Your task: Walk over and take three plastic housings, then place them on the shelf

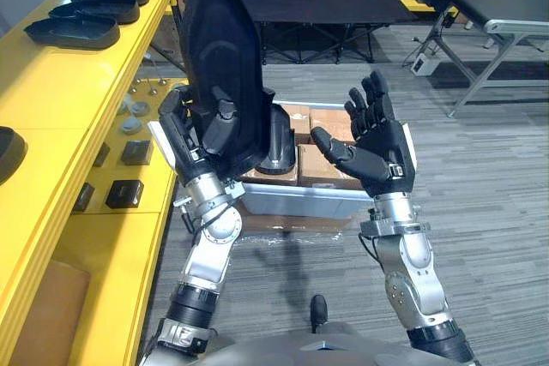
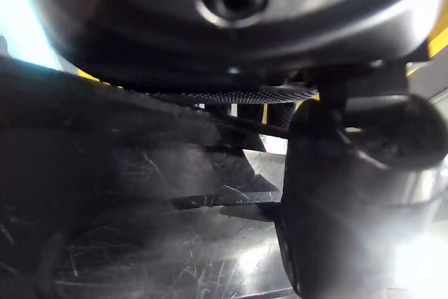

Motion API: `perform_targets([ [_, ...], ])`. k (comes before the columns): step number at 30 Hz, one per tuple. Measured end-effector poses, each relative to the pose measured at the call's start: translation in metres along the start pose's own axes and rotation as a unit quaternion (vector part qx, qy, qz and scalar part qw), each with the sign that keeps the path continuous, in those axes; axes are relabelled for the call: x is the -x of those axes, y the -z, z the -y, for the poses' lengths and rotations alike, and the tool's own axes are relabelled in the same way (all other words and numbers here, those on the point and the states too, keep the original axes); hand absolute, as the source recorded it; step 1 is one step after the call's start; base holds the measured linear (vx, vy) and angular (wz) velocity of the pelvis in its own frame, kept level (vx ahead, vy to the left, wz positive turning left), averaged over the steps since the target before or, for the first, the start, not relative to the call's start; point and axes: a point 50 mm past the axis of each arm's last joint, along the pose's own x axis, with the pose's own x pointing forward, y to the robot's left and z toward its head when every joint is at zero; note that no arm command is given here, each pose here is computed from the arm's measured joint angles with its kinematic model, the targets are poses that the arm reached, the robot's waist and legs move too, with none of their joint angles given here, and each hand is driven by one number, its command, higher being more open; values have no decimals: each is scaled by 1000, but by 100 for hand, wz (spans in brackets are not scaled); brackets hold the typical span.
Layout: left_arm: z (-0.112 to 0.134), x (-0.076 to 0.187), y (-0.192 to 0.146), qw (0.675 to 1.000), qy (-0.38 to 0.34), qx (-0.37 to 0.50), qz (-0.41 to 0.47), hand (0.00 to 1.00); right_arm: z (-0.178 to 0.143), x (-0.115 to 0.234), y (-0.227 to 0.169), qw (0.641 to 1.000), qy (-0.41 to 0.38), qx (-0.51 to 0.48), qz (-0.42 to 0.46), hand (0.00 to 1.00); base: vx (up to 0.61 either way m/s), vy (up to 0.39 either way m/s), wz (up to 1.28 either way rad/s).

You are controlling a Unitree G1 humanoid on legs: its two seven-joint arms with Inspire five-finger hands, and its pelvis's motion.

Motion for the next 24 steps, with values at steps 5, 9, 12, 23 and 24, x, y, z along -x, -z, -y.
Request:
perform_targets([
  [5, -27, 4, 11, 999, -21, 30, -32, 0, 19, 26, 1, 995, 89, 18, -31, 100, 22, 23, -5],
  [9, -55, 12, 10, 997, -46, 37, -48, 0, 56, 66, 17, 962, 232, 73, -126, 100, 4, 12, -5],
  [12, -63, 16, 2, 996, -43, 63, -47, 0, 79, 94, 28, 929, 306, 97, -182, 100, -4, 3, 1],
  [23, -68, 13, -24, 994, -29, 104, -3, 0, 56, 66, 49, 947, 239, 97, -193, 100, -31, -1, 23],
  [24, -74, 13, -30, 994, -37, 105, 7, 0, 49, 59, 56, 952, 217, 88, -199, 100, -20, -11, 38],
])
